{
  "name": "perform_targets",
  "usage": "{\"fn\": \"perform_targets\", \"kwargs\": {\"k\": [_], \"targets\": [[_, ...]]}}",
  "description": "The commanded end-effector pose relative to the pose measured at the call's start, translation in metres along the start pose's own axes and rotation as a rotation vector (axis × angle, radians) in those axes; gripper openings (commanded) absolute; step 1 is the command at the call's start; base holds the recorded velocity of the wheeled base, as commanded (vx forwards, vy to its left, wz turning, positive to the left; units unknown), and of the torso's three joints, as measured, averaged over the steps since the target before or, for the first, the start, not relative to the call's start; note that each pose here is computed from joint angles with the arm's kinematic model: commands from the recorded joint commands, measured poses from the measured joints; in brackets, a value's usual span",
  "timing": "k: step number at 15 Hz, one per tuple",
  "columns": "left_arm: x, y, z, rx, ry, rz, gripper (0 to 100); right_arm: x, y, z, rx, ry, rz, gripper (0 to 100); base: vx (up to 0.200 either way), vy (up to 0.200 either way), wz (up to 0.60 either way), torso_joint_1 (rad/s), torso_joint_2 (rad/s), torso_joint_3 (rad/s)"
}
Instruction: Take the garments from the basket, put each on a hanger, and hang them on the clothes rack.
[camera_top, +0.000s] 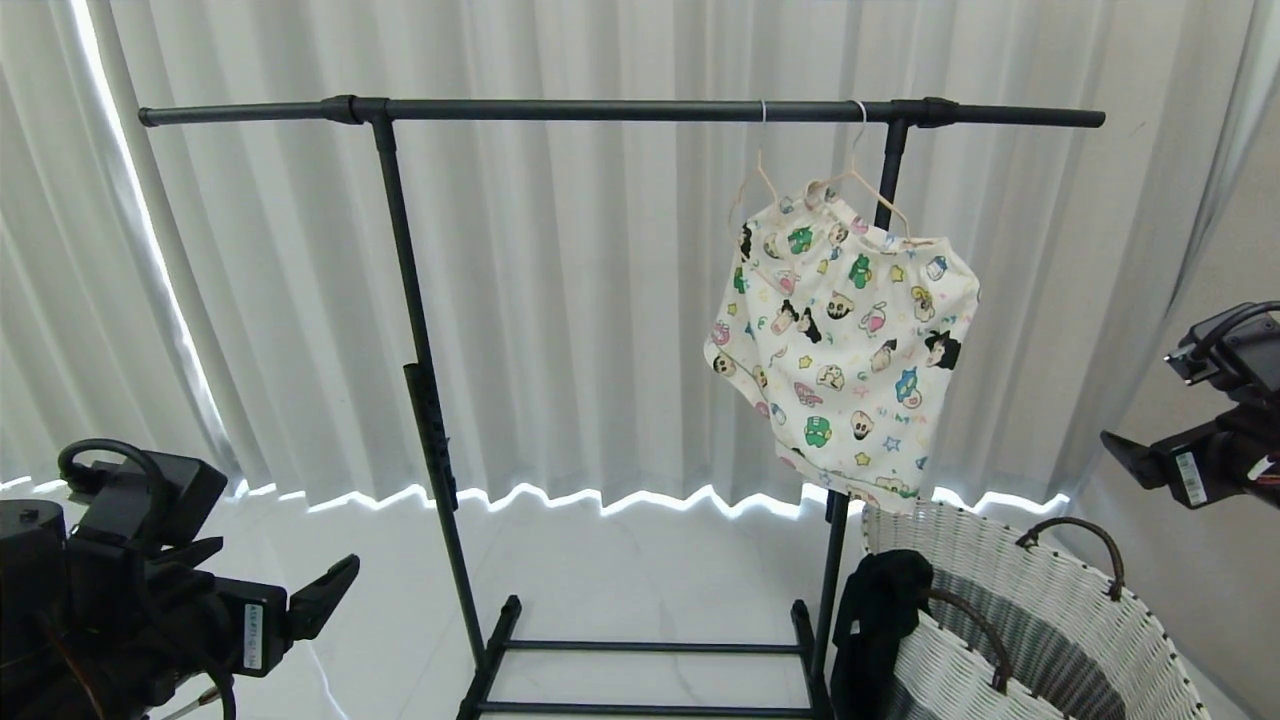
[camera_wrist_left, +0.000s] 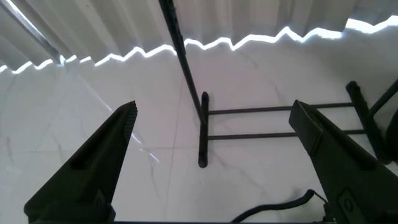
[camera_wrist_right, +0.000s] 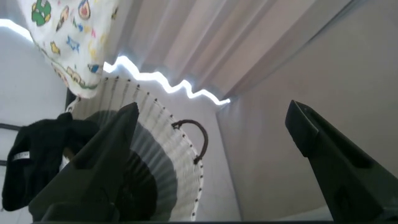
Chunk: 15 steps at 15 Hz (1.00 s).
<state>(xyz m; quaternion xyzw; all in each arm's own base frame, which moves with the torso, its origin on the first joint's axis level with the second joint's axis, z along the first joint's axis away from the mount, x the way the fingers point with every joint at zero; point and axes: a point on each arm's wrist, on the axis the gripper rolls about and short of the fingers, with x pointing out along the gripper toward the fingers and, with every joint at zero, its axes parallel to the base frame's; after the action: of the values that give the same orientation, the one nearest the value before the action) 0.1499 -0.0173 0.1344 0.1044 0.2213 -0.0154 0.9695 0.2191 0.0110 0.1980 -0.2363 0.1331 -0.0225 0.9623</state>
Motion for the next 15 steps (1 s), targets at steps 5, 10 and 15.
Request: {"fn": "perform_targets", "kwargs": {"k": [5,10,15], "targets": [[-0.002,-0.017,0.004,0.058,-0.027,-0.105,100,-0.001,0.009,-0.019,-0.012,0.066,0.032,100,0.0,0.0,0.0,-0.039,0.15,0.102],[0.004,-0.027,0.022,0.055,-0.064,-0.151,100,-0.004,0.024,-0.047,0.015,0.149,0.134,100,0.2,0.0,0.0,-0.005,0.01,0.017],[0.008,-0.028,0.022,0.054,-0.048,-0.15,100,-0.021,0.05,-0.074,-0.011,0.197,0.33,100,0.2,0.0,0.0,0.002,0.01,0.004]]}}
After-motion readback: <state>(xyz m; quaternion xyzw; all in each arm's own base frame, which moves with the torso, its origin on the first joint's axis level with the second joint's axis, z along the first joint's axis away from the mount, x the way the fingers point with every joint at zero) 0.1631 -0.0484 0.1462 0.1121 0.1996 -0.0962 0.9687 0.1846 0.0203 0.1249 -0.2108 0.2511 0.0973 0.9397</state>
